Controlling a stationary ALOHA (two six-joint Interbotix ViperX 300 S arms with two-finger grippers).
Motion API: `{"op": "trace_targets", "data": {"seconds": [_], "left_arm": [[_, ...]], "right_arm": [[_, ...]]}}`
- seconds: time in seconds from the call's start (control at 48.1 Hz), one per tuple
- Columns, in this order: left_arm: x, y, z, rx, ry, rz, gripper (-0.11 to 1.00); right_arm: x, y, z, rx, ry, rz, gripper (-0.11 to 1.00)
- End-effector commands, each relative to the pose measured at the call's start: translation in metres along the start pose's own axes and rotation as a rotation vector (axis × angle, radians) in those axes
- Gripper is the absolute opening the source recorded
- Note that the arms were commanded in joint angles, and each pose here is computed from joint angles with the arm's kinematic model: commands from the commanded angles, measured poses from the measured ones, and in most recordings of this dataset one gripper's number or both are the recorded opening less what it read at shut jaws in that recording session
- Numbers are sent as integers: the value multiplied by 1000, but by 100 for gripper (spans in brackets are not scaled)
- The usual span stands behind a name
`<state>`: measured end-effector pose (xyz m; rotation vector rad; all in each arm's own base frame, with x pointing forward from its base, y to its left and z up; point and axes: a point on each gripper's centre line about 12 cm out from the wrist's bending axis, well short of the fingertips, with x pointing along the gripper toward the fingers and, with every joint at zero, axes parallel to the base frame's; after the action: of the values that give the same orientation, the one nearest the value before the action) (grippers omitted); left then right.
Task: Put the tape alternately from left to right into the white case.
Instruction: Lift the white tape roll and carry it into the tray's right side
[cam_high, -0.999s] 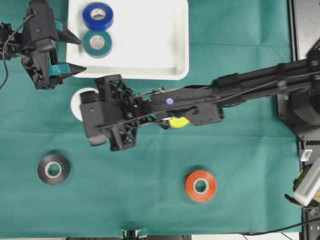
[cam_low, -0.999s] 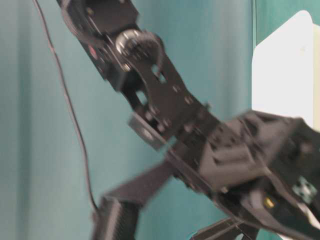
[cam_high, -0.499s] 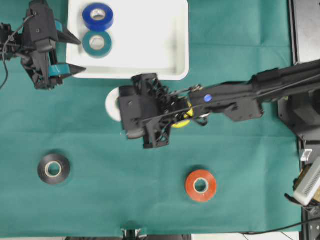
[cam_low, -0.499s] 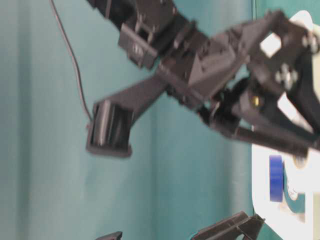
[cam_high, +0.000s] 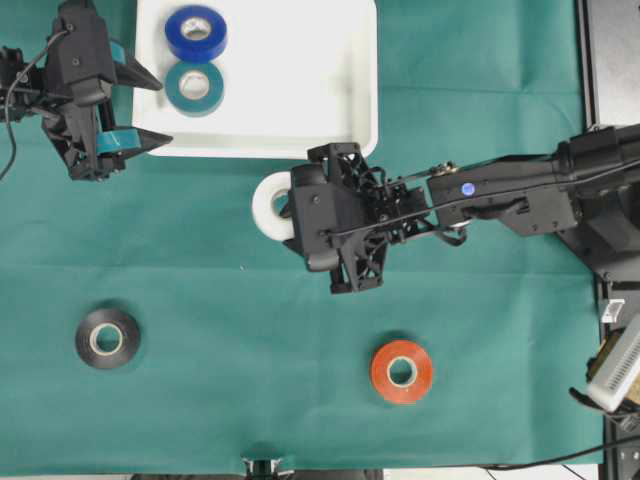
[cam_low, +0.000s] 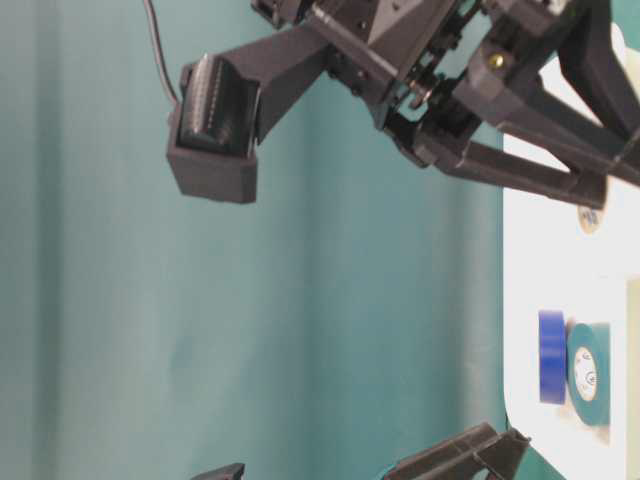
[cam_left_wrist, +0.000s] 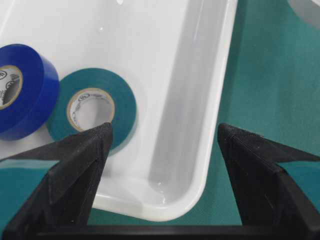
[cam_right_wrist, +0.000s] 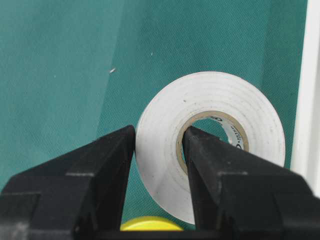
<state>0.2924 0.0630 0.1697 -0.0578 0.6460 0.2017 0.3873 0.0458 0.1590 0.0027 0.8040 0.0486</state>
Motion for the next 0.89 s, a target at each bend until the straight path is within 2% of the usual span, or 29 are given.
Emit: {"op": "trace_targets", "data": {"seconds": [0.0, 0.437, 0.874], "left_arm": [[-3, -1, 8, 0, -32, -2, 85], [-3, -5, 7, 8, -31, -12, 85], [-3, -5, 7, 8, -31, -13, 85]], "right_arm": [[-10, -6, 9, 10, -43, -6, 4], [-13, -62, -11, 115, -3, -111, 4], [-21, -113, -22, 169, -17, -206, 4]]}}
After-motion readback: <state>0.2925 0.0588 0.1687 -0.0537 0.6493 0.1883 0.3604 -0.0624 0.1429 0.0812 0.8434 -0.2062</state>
